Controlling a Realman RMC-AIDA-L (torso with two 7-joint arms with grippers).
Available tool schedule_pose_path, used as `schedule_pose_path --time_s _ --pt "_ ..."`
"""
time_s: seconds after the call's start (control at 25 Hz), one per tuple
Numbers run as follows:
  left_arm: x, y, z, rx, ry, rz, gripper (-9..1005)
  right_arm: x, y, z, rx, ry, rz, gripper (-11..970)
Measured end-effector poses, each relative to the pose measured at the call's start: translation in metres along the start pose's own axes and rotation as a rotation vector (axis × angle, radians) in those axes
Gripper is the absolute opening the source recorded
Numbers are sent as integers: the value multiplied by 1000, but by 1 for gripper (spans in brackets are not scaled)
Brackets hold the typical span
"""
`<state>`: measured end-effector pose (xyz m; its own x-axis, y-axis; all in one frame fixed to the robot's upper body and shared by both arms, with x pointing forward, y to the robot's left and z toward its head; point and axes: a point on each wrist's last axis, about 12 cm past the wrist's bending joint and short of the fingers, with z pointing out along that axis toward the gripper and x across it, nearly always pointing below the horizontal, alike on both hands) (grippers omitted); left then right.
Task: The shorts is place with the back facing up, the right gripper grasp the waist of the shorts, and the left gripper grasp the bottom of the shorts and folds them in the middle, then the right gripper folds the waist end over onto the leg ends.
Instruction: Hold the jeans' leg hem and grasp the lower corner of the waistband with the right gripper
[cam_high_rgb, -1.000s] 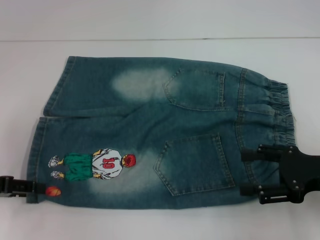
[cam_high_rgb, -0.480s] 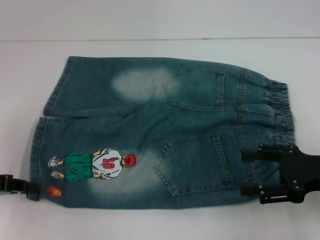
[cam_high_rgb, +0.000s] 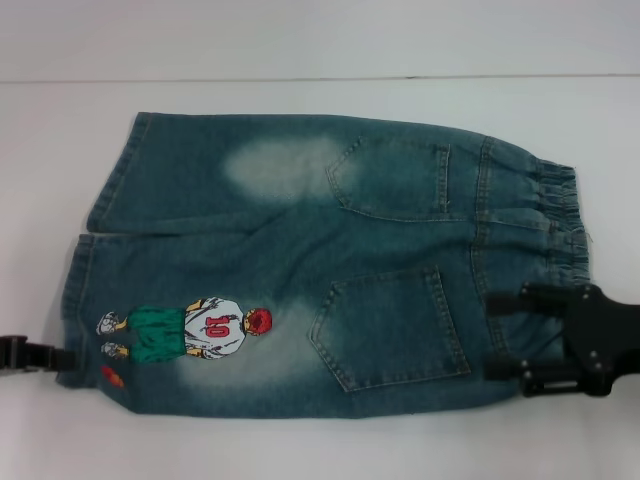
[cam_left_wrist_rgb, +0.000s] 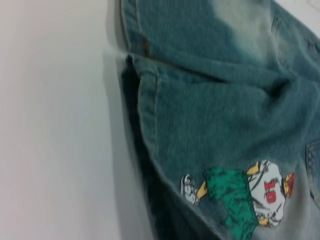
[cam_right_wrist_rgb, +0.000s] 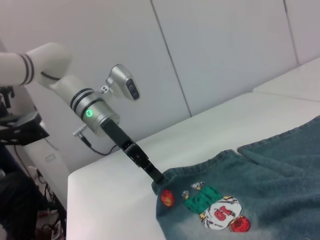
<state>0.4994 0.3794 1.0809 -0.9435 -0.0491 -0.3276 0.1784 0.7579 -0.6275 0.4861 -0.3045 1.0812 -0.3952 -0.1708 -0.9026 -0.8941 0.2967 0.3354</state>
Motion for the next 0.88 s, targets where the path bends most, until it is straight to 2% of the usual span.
schedule_pose_path --time_s 0.28,0.52,0.68,0.88 --pt "-8 -4 -3 35 -69 24 53 -14 -15 -23 127 -92 129 815" --pt "-15 -8 -2 58 -100 68 42 -38 -35 -50 209 -87 378 811" --pt "-19 -11 -1 67 -103 76 37 -55 -47 -63 233 39 487 808" --pt "-25 -15 0 81 -110 87 38 -65 -53 -60 282 346 432 804"
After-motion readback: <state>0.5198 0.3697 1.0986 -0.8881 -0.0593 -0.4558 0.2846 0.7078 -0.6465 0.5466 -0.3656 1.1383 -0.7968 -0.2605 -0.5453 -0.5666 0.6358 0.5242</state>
